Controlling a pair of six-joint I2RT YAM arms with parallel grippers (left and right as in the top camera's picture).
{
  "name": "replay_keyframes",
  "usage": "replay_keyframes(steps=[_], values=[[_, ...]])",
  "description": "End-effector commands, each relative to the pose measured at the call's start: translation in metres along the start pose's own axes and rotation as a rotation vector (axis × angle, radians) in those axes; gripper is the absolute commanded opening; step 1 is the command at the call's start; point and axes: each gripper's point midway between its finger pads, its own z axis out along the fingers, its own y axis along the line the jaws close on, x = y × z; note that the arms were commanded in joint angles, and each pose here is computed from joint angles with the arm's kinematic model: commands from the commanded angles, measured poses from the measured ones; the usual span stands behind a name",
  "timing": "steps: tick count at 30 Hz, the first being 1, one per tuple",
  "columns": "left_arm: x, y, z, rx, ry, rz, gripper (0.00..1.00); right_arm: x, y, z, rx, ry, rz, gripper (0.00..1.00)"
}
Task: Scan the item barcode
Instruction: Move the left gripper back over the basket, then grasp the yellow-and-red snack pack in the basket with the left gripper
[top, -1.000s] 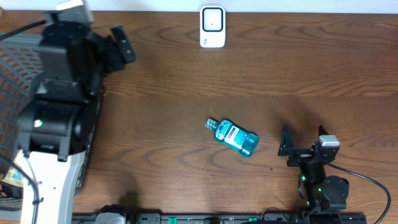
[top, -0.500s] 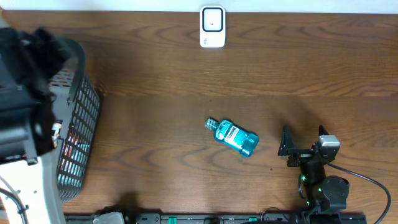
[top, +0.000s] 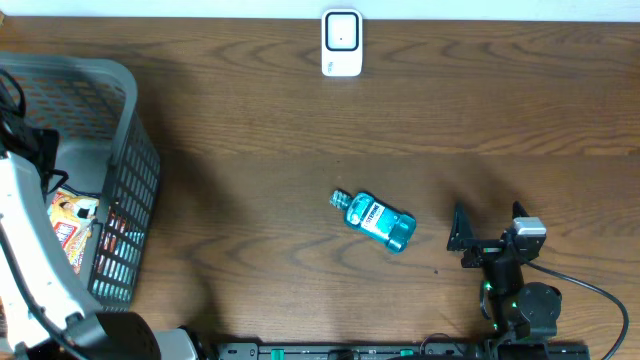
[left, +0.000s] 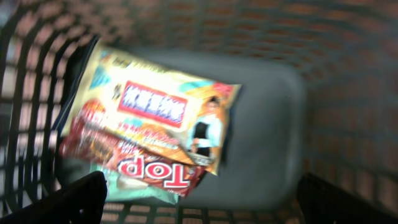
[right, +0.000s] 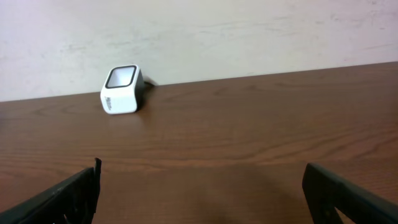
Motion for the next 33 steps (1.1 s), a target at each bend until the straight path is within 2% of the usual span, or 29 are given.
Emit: replay_keyframes(steps=[1, 6, 13, 33], values=[[0.004, 0.016, 0.015, -0.082, 0.016, -0.203, 0.98, 0.001, -0.001, 0.000, 0.006, -0.001, 0.007, 0.99], [0.013, 0.033, 0.038, -0.149, 0.037, -0.220, 0.98, 0.001, -0.001, 0.000, 0.006, -0.001, 0.007, 0.99], [0.037, 0.066, 0.079, -0.268, 0.071, -0.398, 0.97, 0.001, -0.001, 0.000, 0.006, -0.001, 0.007, 0.99], [0.072, 0.062, 0.147, -0.175, 0.099, -0.433, 0.98, 0.001, -0.001, 0.000, 0.006, -0.001, 0.007, 0.99]])
